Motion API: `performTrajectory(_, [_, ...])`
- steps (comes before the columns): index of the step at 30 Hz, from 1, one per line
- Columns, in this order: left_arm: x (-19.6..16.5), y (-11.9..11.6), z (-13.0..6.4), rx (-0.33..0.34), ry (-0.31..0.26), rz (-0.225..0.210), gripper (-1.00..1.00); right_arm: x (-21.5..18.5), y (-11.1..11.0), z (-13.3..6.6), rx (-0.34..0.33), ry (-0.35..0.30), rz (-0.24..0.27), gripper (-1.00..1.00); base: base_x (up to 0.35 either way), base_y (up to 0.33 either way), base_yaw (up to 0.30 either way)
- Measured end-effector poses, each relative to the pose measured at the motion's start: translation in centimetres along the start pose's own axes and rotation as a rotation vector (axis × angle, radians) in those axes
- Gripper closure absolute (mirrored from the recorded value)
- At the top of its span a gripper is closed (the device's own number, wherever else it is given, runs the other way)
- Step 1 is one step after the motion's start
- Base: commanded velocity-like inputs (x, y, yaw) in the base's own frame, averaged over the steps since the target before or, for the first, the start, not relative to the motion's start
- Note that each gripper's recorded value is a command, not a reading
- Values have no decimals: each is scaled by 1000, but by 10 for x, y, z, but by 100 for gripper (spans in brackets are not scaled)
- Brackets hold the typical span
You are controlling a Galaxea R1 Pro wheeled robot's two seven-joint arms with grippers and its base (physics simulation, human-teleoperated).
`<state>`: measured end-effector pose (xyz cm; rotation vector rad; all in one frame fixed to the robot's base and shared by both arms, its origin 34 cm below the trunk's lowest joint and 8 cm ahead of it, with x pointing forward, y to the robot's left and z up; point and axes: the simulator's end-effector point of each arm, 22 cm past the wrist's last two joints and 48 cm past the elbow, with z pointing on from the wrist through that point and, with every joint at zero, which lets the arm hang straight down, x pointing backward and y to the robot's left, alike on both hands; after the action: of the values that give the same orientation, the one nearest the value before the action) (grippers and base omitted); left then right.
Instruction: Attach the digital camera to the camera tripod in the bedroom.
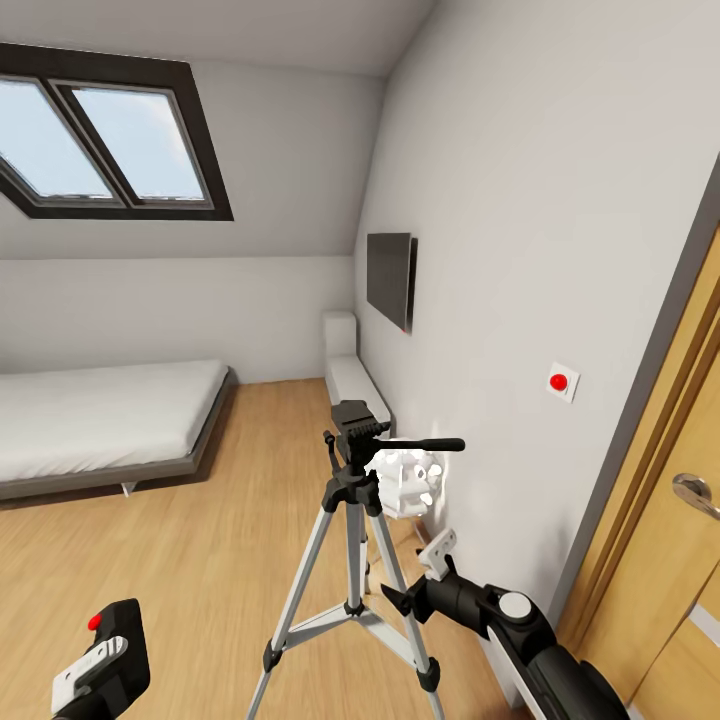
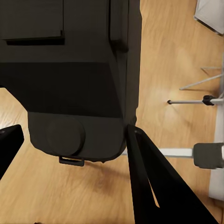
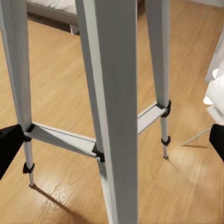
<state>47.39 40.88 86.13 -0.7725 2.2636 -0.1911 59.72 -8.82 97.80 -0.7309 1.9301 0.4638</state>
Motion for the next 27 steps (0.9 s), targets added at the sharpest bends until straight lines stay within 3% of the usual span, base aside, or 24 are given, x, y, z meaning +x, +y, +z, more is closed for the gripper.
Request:
performTrajectory(11, [0,0,0,0,0,0,100,13,4,5,-11,9,-2,-100,0,0,0])
performTrajectory(22, [0,-1,0,1,1,-1,100,19,17,16,-30,-23,6,-100,0,0,0])
performTrajectory(27, [0,0,0,1,1,-1,100,19,10,21,-25,-17,6,-100,0,0,0])
